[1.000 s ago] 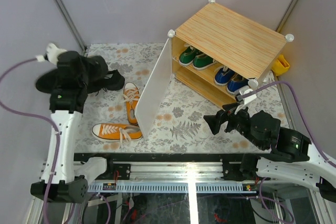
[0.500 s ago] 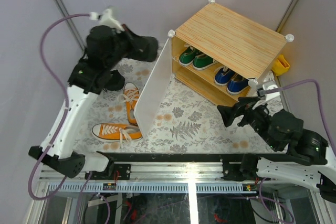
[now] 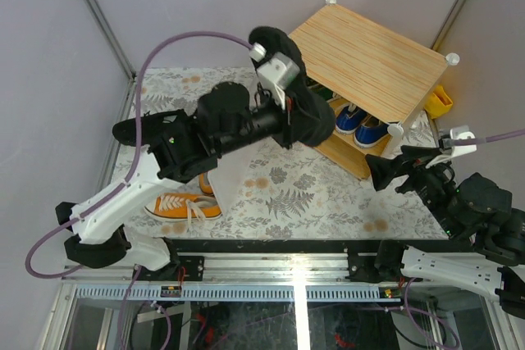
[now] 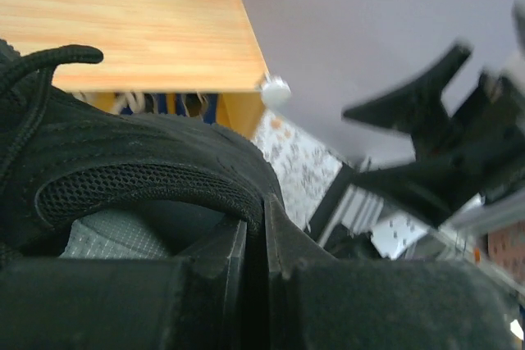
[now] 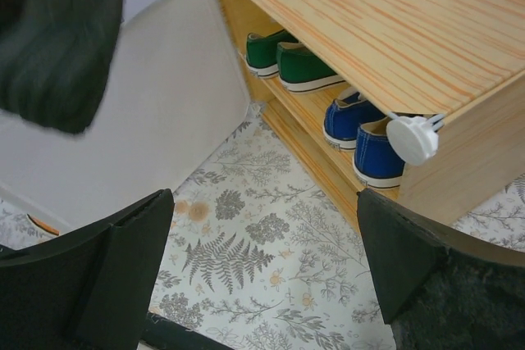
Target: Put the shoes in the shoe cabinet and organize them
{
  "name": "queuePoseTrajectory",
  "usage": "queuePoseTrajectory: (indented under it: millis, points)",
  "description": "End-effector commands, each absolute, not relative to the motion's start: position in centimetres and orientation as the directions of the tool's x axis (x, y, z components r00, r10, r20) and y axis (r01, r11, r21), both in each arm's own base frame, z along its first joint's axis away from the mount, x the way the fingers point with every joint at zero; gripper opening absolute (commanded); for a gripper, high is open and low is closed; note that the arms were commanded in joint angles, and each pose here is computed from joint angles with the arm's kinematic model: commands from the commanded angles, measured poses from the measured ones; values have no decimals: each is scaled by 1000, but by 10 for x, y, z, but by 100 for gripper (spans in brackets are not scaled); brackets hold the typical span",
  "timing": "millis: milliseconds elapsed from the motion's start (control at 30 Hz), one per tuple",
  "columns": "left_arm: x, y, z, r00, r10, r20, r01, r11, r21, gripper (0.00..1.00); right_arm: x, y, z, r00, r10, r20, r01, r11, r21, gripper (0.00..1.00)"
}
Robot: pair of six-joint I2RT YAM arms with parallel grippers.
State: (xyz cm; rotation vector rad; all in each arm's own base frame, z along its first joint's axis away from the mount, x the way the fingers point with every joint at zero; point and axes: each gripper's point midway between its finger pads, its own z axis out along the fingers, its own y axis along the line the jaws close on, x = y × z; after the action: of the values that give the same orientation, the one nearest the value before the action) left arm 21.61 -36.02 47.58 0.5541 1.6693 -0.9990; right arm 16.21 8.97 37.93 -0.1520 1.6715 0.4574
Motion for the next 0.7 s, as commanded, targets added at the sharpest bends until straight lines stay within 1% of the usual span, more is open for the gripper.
queuePoseTrajectory:
  millis: [0, 167, 267, 400, 467, 667]
  points:
    - [184, -386, 442, -261, -23, -965, 857, 455, -243, 0, 164, 63, 407, -94, 208, -974, -289, 930, 227, 99]
    - [146, -407, 376, -314, 117, -942, 884, 398, -245, 0, 164, 52, 417, -66, 207, -976, -268, 939, 217, 99]
    - [133, -421, 333, -341, 201, -919, 891, 381, -247, 0, 164, 52, 416, -66, 201, -977, -271, 939, 212, 99]
    - [127, -431, 261, -373, 322, -870, 881, 416, -225, 0, 163, 58, 411, -86, 190, -978, -285, 936, 207, 99]
    - [123, -432, 233, -398, 364, -842, 874, 430, -227, 0, 163, 59, 407, -98, 186, -978, -286, 936, 206, 99]
    - [118, -427, 178, -443, 425, -790, 856, 463, -231, 0, 161, 57, 402, -106, 193, -975, -284, 934, 216, 99]
